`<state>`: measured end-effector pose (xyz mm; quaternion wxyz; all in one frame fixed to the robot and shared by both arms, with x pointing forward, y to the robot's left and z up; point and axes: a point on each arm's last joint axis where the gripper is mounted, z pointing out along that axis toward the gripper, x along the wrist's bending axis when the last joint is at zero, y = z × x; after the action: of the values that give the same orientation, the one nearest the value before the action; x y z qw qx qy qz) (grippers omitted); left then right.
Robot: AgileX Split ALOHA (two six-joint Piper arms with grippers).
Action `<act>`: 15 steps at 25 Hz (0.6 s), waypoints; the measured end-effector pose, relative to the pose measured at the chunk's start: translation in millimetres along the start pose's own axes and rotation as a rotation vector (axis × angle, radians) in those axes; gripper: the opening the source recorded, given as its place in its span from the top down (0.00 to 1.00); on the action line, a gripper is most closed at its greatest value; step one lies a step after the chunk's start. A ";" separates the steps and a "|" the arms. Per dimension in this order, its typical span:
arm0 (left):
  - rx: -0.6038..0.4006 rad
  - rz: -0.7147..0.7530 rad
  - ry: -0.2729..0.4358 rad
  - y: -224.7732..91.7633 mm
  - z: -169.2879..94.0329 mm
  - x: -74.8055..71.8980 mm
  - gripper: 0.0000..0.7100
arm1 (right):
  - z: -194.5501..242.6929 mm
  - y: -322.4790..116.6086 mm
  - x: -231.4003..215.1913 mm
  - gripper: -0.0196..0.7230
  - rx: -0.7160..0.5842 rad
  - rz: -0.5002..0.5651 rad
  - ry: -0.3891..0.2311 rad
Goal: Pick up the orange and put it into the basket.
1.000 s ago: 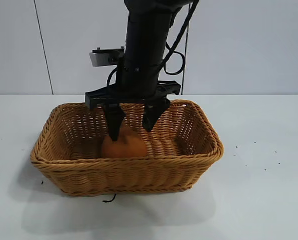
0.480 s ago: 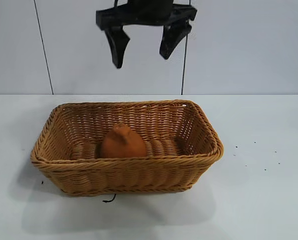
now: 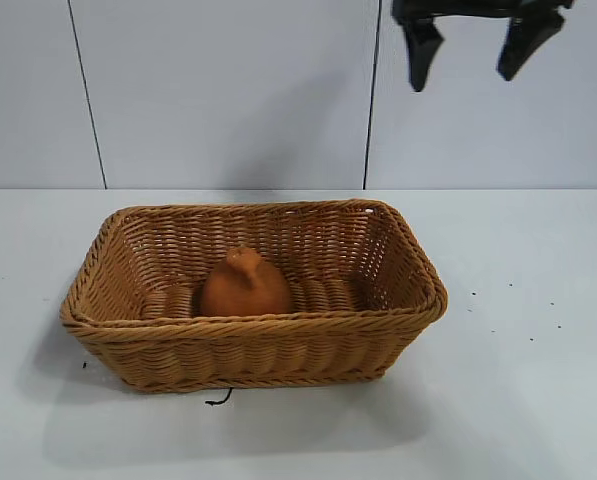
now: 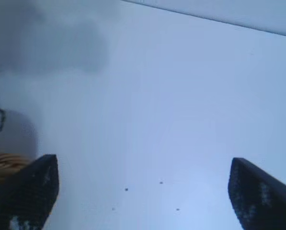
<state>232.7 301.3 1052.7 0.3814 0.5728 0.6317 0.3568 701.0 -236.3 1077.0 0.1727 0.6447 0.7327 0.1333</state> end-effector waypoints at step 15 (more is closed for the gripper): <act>0.000 0.000 0.000 0.0 0.0 0.0 0.02 | -49.9 -117.0 -64.6 0.04 0.195 0.117 0.061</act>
<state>232.7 301.3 1052.7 0.3814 0.5728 0.6317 0.3568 581.7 -314.5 1078.4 0.0788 0.6958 0.7081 0.0906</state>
